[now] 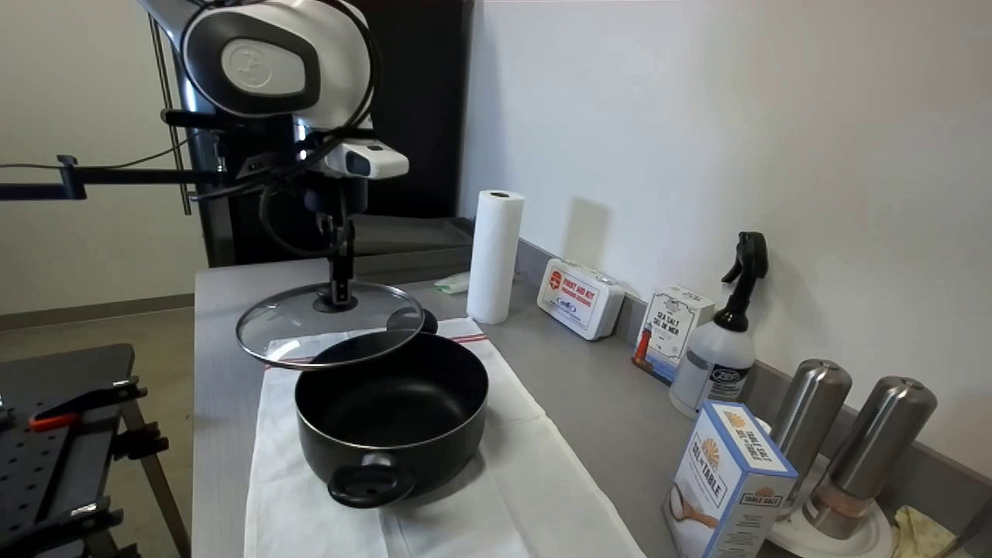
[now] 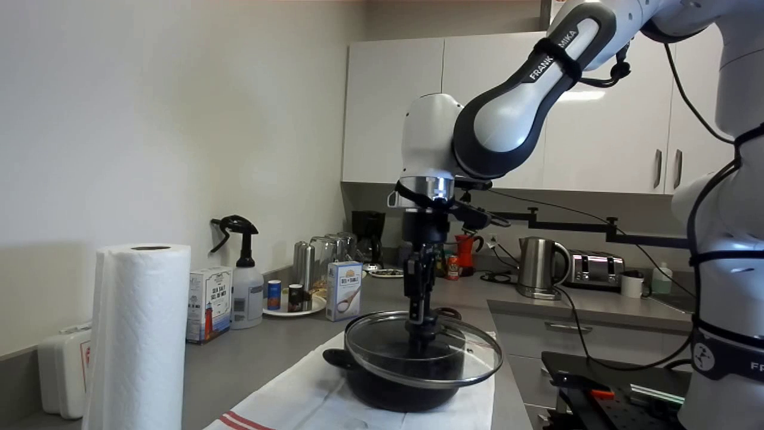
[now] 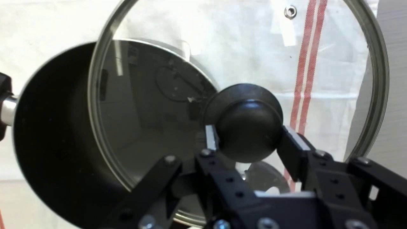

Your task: Remove the lid from the pot and place it on the table

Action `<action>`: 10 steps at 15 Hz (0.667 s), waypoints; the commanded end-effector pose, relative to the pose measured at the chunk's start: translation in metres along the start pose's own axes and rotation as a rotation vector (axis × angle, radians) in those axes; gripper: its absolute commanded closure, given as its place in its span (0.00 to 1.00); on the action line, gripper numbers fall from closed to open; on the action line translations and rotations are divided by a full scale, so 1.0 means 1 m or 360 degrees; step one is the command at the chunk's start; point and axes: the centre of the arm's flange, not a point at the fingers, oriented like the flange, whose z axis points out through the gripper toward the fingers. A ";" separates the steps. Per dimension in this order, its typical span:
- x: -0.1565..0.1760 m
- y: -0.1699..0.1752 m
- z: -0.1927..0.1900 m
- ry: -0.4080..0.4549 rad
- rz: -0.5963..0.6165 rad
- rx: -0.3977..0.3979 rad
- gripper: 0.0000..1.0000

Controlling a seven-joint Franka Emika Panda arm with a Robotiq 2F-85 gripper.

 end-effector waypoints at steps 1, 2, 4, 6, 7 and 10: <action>-0.016 -0.042 -0.004 -0.0012 -0.0138 -0.0056 0.75; -0.020 -0.053 -0.001 -0.0020 -0.0180 -0.0066 0.75; -0.027 -0.075 0.008 -0.0047 -0.0259 -0.0084 0.75; -0.035 -0.094 0.018 -0.0077 -0.0327 -0.0100 0.75; -0.039 -0.103 0.023 -0.0094 -0.0359 -0.0108 0.75; -0.046 -0.122 0.037 -0.0125 -0.0430 -0.0130 0.75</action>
